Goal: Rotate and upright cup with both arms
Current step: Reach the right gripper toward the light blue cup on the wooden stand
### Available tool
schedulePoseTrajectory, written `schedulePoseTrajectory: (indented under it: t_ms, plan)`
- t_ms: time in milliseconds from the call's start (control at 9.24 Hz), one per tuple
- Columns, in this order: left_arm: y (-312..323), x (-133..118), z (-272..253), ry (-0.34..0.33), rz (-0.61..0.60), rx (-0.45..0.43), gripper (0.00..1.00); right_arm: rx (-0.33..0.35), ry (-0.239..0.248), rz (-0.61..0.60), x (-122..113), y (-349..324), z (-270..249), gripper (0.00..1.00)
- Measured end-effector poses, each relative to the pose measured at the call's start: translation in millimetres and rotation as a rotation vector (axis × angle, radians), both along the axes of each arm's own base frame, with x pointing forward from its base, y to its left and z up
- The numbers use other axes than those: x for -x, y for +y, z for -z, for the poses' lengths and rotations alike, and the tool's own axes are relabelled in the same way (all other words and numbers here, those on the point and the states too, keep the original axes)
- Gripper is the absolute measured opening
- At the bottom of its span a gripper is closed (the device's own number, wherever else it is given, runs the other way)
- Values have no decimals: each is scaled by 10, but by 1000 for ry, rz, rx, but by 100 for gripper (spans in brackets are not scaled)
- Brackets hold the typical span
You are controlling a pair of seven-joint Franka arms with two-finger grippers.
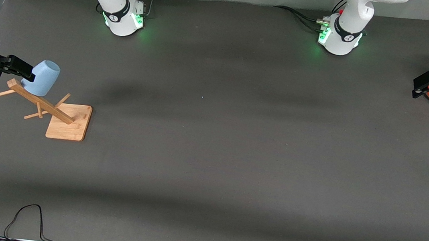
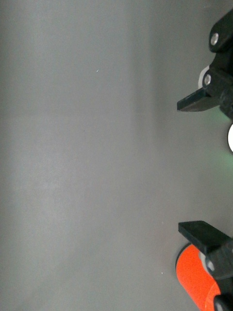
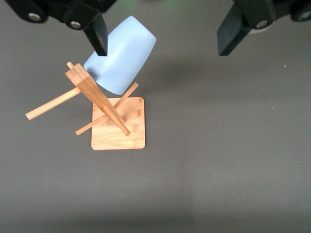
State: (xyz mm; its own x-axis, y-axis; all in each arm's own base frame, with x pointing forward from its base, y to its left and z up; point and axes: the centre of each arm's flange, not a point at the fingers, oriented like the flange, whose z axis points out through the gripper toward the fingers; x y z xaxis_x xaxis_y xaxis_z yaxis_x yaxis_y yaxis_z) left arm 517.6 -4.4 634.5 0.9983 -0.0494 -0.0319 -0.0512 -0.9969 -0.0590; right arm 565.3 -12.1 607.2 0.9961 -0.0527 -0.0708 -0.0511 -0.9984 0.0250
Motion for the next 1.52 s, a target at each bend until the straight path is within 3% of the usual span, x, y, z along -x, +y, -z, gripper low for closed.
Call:
schedulePoseTrajectory:
  t_ms: [433, 1083, 1516]
  plan:
    - [-6, -23, -30, 0, 0, 0, 100, 0, -1, 0, -1, 1, -1, 100]
    - [-141, -32, 141, 79, 25, -10, 100, 2, -2, 26, 28, -146, -27, 100]
    - [-122, -16, 163, 98, 21, -10, 100, -10, 11, 132, 455, -737, -67, 100]
